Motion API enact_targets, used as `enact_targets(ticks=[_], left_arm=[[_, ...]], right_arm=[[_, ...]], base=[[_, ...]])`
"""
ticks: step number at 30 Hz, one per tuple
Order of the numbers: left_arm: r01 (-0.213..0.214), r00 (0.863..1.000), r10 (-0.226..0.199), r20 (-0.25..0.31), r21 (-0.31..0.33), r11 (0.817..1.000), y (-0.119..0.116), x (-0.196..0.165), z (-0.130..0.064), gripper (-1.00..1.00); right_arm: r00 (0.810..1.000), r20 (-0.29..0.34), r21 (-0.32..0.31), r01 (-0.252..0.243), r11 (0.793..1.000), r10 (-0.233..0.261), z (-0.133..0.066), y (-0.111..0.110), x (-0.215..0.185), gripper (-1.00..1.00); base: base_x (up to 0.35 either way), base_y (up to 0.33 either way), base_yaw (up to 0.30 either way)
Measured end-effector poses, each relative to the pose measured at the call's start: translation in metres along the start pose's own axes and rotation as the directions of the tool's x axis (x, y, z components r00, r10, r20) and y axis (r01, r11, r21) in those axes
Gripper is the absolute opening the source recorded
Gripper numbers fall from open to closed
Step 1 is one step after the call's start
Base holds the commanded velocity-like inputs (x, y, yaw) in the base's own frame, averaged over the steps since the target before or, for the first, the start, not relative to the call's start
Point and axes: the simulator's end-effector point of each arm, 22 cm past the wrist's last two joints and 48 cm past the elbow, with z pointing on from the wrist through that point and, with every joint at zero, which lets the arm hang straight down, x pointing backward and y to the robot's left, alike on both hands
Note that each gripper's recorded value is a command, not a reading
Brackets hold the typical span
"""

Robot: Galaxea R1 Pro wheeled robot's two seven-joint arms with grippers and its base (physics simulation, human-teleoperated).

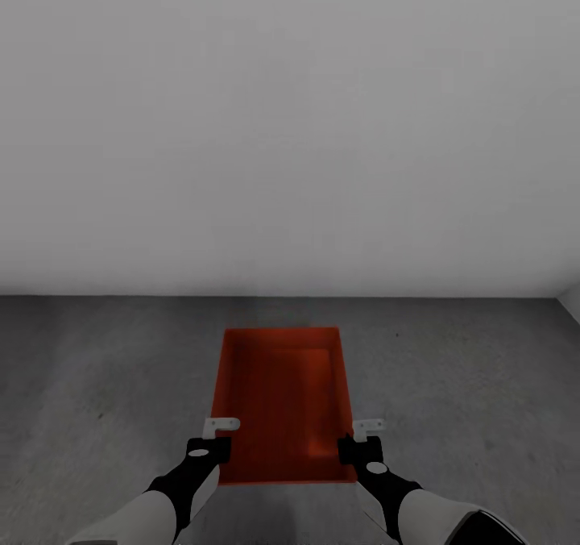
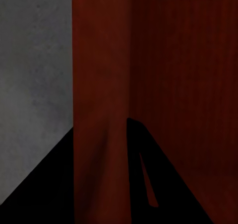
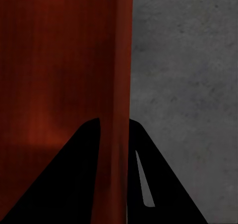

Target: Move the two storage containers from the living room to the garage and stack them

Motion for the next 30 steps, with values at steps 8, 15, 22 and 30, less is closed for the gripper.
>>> enact_targets(ticks=[8,15,22,30], left_arm=[[-0.002,1.0,0.002,-0.013,0.0,1.0,0.0,0.007,0.003,-1.0],[-0.003,1.0,0.003,-0.024,0.0,1.0,-0.001,0.012,0.006,-1.0],[-0.005,0.999,0.005,-0.035,0.0,1.0,-0.001,0.018,0.009,-1.0],[-0.006,0.999,0.006,-0.048,0.001,1.0,-0.002,0.025,0.012,-1.0]], right_arm=[[1.0,-0.013,-0.001,0.001,1.0,-0.001,0.002,0.001,0.007,-1.0],[1.0,-0.024,-0.001,0.001,1.0,-0.001,0.004,0.001,0.013,-1.0],[0.999,-0.036,-0.002,0.001,1.0,-0.001,0.006,0.001,0.019,-1.0],[0.999,-0.049,-0.003,0.001,1.0,-0.001,0.008,0.002,0.026,-1.0]], base=[[0.0,0.0,0.0],[0.0,0.0,0.0],[0.0,0.0,0.0],[0.0,0.0,0.0]])
